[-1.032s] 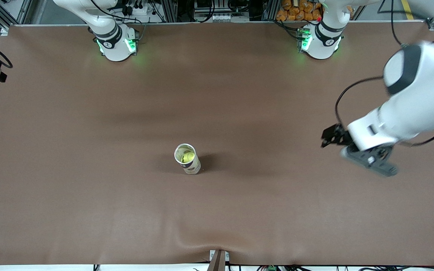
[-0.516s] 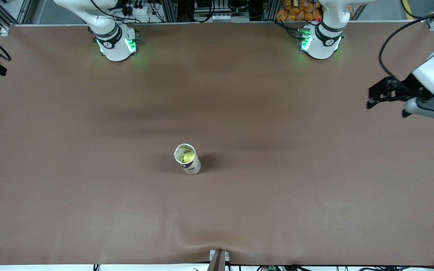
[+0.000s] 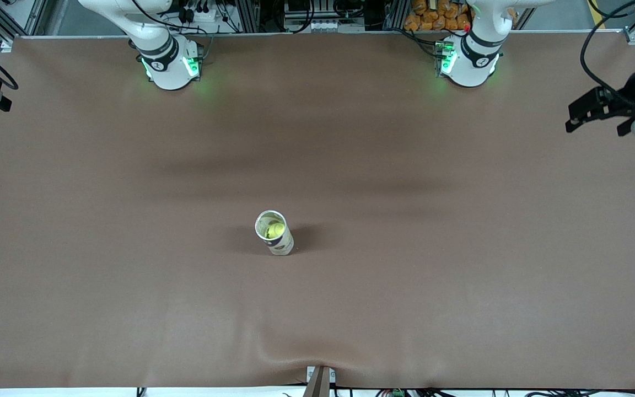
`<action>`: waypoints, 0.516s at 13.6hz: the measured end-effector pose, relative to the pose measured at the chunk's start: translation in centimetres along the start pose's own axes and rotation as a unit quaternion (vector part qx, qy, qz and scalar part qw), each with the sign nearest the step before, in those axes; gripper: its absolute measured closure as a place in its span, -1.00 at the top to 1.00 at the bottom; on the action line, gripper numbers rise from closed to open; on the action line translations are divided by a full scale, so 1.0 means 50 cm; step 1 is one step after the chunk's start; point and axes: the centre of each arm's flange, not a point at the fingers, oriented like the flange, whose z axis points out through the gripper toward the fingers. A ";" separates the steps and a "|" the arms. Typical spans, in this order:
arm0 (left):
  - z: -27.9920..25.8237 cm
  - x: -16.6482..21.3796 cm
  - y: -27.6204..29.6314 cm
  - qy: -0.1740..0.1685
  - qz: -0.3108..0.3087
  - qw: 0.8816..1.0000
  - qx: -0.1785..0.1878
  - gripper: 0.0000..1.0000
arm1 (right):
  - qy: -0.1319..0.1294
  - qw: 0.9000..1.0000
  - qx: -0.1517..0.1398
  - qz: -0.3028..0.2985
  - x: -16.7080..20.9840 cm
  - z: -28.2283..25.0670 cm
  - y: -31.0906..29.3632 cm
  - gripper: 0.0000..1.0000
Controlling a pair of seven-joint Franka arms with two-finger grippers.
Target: Insert tennis ball vertically with right arm
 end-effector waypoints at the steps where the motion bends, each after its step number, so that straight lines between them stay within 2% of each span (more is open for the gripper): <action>1: 0.000 -0.016 0.003 0.004 -0.013 1.000 0.002 1.00 | 0.000 1.000 0.000 0.000 0.000 0.000 0.000 1.00; 7: 0.011 -0.049 0.025 0.017 -0.059 0.998 0.016 1.00 | 0.002 1.000 0.000 0.001 0.001 0.000 0.002 1.00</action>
